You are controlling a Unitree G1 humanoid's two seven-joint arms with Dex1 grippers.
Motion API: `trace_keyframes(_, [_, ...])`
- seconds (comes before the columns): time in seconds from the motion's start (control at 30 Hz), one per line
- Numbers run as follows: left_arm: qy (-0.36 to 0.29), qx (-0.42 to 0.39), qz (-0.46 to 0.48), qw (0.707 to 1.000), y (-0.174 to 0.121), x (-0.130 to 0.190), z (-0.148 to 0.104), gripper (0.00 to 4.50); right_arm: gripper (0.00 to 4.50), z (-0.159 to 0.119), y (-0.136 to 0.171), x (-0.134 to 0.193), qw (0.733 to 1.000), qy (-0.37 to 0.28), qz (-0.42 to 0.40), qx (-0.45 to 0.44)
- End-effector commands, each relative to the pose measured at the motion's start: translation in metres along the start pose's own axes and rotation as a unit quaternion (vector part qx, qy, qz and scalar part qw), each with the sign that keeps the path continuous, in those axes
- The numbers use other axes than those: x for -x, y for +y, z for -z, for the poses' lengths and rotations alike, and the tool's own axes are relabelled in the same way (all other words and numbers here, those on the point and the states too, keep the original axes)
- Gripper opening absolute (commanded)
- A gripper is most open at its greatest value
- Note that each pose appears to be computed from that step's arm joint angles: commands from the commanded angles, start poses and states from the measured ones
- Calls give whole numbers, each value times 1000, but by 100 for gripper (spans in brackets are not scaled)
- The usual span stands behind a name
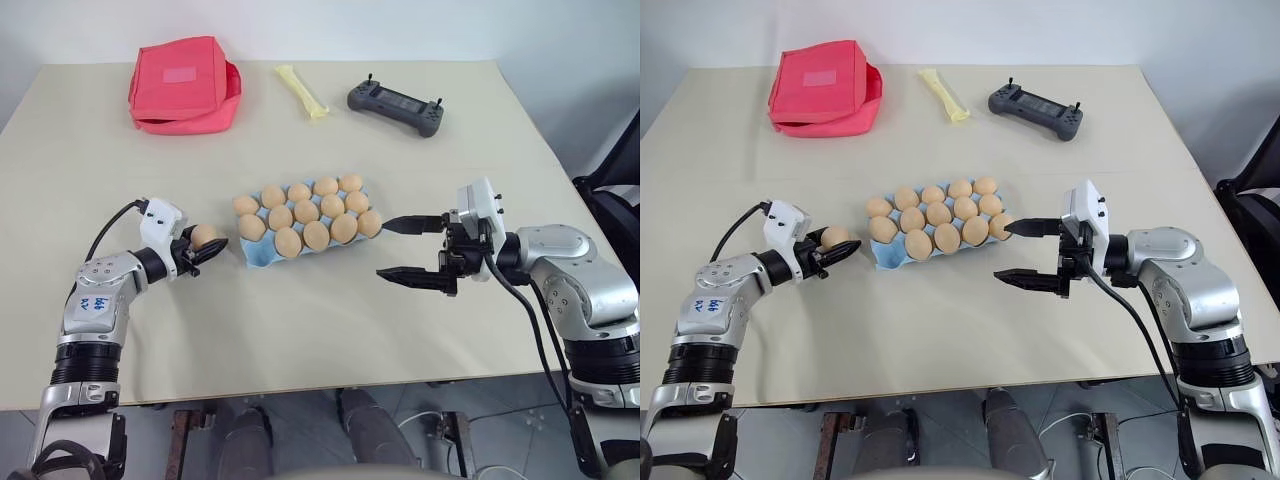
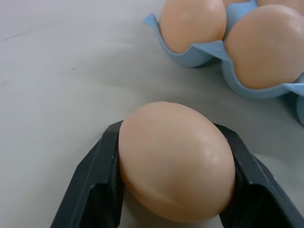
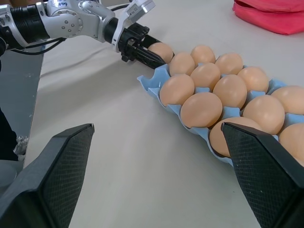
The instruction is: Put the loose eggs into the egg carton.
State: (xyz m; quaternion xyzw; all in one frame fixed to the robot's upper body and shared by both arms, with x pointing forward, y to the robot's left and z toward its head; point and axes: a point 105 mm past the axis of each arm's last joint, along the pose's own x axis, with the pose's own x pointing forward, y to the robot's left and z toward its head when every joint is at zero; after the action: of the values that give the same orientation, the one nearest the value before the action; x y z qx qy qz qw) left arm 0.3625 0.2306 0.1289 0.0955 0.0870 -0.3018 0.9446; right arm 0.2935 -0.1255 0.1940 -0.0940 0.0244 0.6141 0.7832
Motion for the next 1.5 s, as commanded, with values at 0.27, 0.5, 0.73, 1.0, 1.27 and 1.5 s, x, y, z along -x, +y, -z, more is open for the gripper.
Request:
trace_keyframes(0.27, [-85,-22,118,989,-52,7,-64,200,450,-12,3,9,1000,-10,16,23])
trace_keyframes(0.5, [-74,-23,143,987,-63,-12,-56,200,450,-12,2,7,999,-13,20,23])
trace_keyframes(0.73, [-62,-34,154,985,-68,-21,-52,200,450,-11,3,8,999,-12,28,20])
trace_keyframes(1.0, [-68,-48,155,984,-67,-26,-58,389,450,-12,2,10,999,-10,32,22])
trace_keyframes(1.27, [-163,-46,108,980,-47,-4,-101,447,450,-12,-2,14,999,-6,39,25])
trace_keyframes(1.5, [-179,-27,100,978,-25,40,-94,447,450,-9,-8,24,998,-1,57,22])
